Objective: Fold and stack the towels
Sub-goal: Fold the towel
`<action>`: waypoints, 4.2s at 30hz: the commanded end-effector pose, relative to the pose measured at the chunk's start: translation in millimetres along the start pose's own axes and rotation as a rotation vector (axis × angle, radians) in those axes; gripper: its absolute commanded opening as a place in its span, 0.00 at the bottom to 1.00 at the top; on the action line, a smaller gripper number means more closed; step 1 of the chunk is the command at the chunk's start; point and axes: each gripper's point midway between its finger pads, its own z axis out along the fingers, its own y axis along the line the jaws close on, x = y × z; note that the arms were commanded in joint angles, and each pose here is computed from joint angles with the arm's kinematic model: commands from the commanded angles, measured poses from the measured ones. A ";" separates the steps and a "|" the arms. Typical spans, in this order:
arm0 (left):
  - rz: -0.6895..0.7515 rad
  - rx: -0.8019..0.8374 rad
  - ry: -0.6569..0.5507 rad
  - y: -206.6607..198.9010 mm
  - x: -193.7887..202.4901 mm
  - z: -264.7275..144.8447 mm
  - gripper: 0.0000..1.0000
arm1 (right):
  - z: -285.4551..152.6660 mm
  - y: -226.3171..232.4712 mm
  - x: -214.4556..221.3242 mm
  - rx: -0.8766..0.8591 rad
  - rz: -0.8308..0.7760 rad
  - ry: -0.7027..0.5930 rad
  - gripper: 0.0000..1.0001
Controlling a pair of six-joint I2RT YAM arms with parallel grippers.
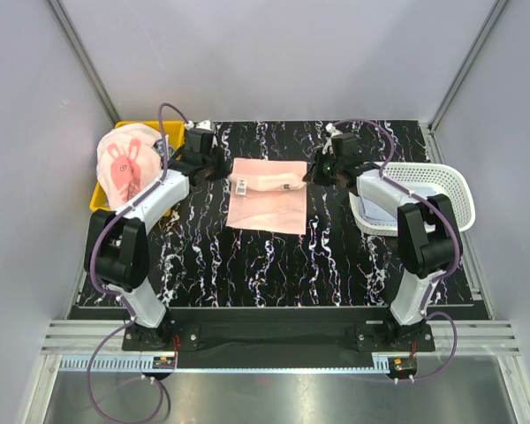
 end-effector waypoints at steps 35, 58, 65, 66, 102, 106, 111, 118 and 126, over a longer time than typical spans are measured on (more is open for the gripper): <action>0.009 -0.073 -0.026 5.7 23.3 -32.9 0.00 | -49.2 29.7 15.6 -0.022 -0.035 -0.066 0.00; 0.018 -0.065 0.139 37.3 118.2 -12.5 0.07 | -33.2 18.0 104.2 -0.038 0.031 0.067 0.35; 0.018 -0.076 0.131 39.1 115.5 -24.3 0.13 | -51.8 20.0 105.4 0.002 0.038 0.074 0.41; 0.018 -0.078 0.131 39.2 115.1 -25.8 0.13 | -54.0 18.3 109.2 0.020 0.037 0.086 0.42; 0.075 -0.218 0.142 54.2 136.8 -37.5 0.48 | -53.1 -4.8 179.0 0.294 -0.047 0.233 0.38; 0.091 -0.236 0.169 60.5 146.6 -27.3 0.53 | -61.9 0.1 165.8 0.298 -0.049 0.202 0.47; 0.089 -0.228 0.197 64.2 160.1 -18.3 0.55 | -65.2 -2.0 156.7 0.328 -0.062 0.183 0.47; 0.108 -0.246 0.238 72.6 176.9 -14.7 0.51 | -55.0 -17.7 170.0 0.387 -0.065 0.213 0.47; 0.117 -0.287 0.267 85.1 189.6 -17.9 0.34 | -48.2 -25.0 183.6 0.393 -0.060 0.239 0.40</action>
